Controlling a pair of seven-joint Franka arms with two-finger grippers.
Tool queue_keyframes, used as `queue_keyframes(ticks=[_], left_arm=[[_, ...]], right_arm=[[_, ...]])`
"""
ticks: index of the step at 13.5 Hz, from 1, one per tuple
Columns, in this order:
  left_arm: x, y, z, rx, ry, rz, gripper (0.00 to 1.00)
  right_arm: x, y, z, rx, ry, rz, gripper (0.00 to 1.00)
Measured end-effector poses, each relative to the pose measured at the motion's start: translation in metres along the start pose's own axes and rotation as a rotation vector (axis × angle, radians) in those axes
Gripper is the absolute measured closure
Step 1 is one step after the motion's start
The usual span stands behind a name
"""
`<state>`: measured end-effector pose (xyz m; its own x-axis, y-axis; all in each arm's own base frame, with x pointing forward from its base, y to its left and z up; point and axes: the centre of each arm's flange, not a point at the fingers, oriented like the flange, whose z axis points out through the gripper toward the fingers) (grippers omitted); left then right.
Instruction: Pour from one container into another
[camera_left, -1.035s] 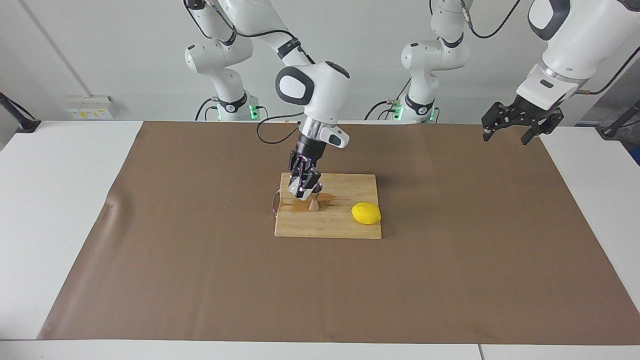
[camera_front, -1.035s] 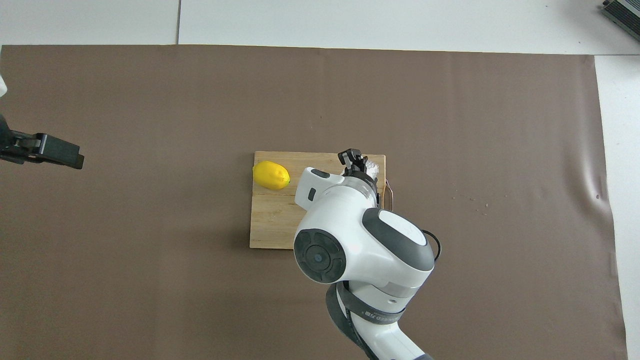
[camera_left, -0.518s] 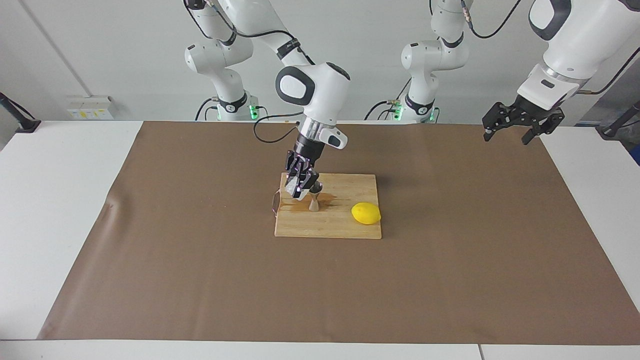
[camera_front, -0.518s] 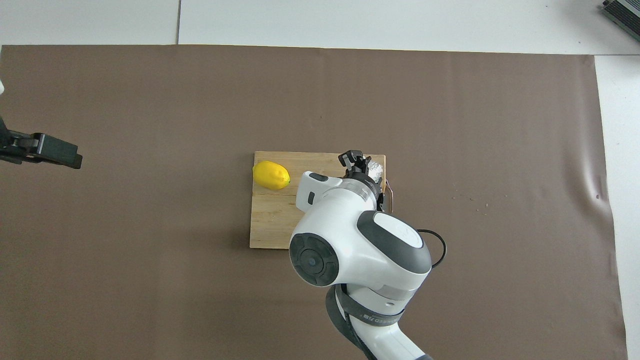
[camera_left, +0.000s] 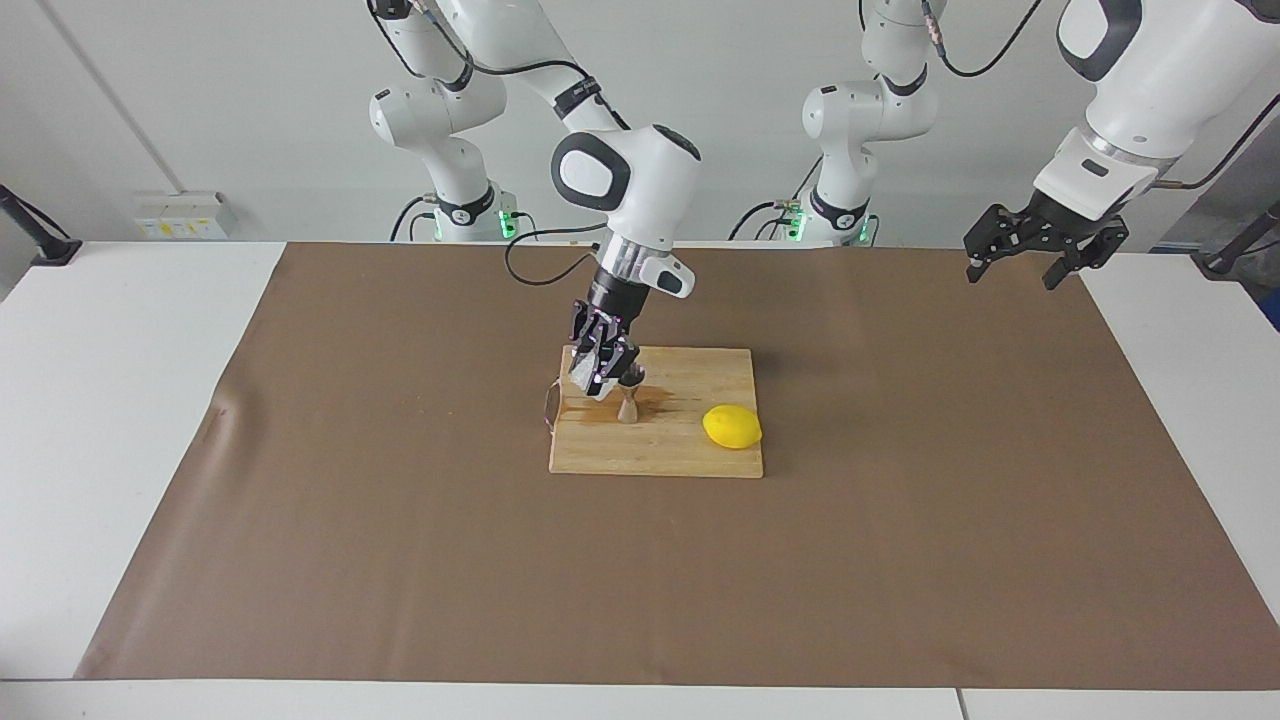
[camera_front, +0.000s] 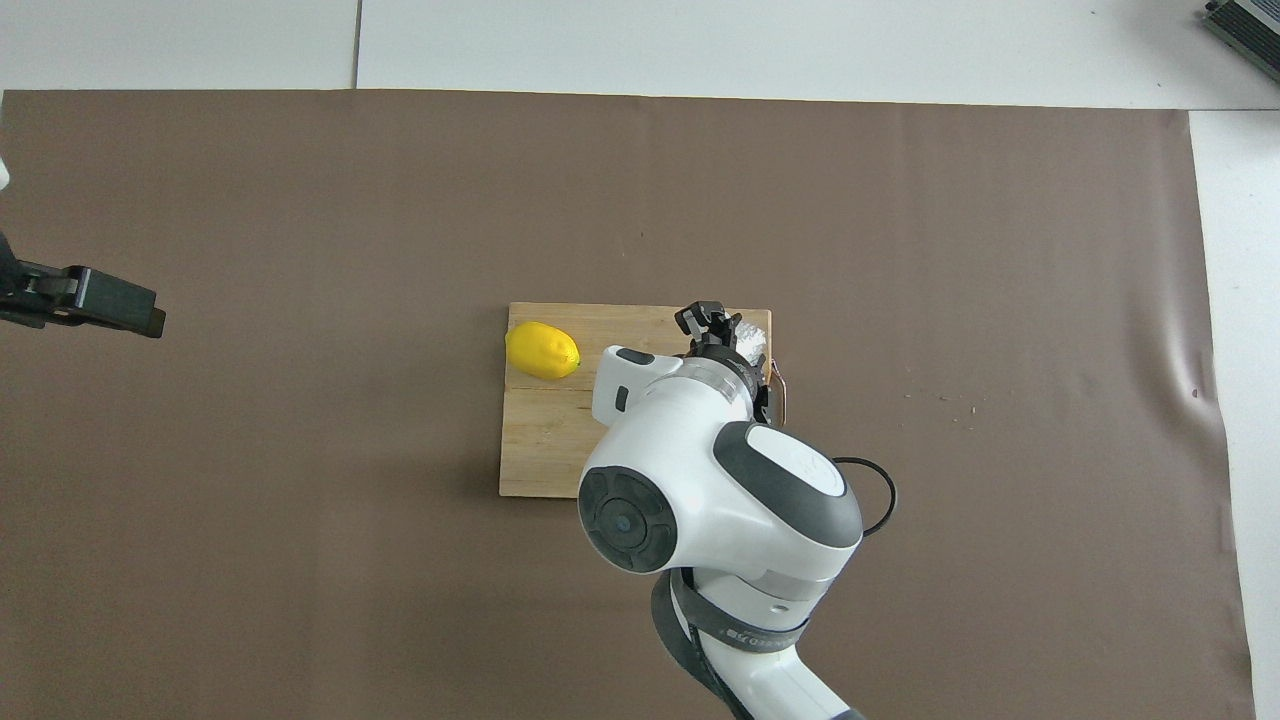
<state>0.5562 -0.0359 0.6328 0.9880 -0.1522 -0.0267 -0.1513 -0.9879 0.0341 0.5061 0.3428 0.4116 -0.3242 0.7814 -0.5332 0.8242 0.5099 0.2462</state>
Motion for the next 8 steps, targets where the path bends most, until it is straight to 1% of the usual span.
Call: queue_keyframes(ticks=[4, 8], left_arm=[[0.0, 0.0, 0.0, 0.0, 0.0, 0.0, 0.0], [0.001, 0.0, 0.001, 0.0, -0.003, -0.001, 0.0]], right_arm=[[0.004, -0.002, -0.003, 0.002, -0.026, -0.043, 0.53], [0.013, -0.003, -0.009, -0.001, -0.028, -0.058, 0.53]])
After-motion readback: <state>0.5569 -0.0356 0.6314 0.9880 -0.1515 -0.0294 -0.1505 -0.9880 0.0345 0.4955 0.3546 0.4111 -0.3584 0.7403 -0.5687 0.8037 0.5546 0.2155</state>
